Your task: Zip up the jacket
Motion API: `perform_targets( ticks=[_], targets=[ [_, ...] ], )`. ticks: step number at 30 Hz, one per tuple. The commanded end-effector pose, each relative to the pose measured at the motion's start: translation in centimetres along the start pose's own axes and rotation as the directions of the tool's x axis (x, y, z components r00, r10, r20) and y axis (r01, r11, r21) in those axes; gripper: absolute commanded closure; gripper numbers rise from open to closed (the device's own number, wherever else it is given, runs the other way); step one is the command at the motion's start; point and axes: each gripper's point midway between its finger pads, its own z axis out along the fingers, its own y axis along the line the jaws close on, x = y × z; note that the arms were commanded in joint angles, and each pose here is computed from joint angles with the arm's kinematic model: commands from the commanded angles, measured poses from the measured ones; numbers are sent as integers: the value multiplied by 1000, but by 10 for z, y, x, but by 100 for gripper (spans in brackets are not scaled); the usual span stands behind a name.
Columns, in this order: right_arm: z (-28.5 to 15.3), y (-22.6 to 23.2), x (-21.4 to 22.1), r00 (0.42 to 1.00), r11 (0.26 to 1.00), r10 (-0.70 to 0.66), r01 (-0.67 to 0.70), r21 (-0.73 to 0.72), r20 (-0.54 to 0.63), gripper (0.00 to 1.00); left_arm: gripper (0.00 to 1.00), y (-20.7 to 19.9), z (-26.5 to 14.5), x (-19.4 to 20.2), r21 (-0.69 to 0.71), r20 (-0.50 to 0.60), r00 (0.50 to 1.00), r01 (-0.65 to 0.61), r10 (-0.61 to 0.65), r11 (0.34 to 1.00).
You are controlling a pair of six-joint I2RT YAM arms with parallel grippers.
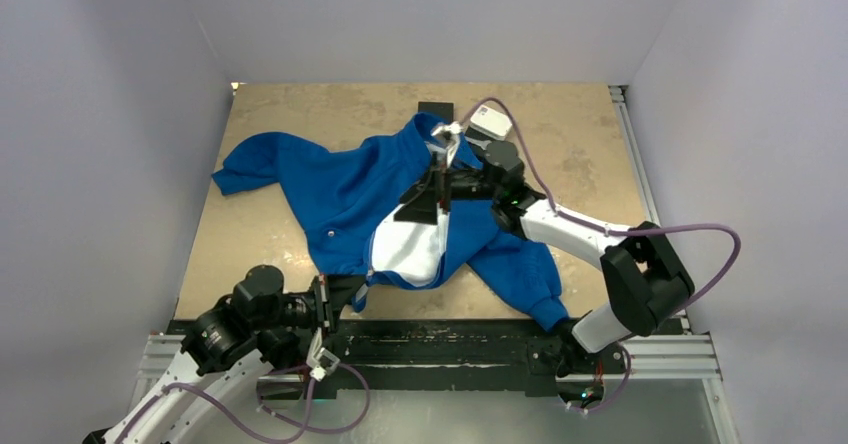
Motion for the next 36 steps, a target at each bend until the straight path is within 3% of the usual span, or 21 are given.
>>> perform_targets(
  ticks=[1,4,9,18,27,36],
  targets=[
    [29,42,8,970,975,-203,189,-118,-131,1,100,13,-1,-2,-62,-11,984,-181,181,982],
    [33,41,18,969,974,-180,152,-167,-167,2,100,13,-3,-3,-77,-28,971,-240,238,968],
    [46,41,49,948,970,-157,96,-223,-275,17,100,16,-7,-1,-70,-57,957,-289,285,955],
    [50,39,87,923,965,-67,-35,-258,-379,17,100,27,-11,-1,-97,-72,950,-310,304,946],
    [42,59,112,904,914,18,-189,-360,-428,18,100,31,-9,1,-113,-79,947,-319,312,941],
    [26,91,116,896,779,74,-327,-536,-439,16,100,34,-9,1,-122,-82,947,-320,312,940]
  ],
)
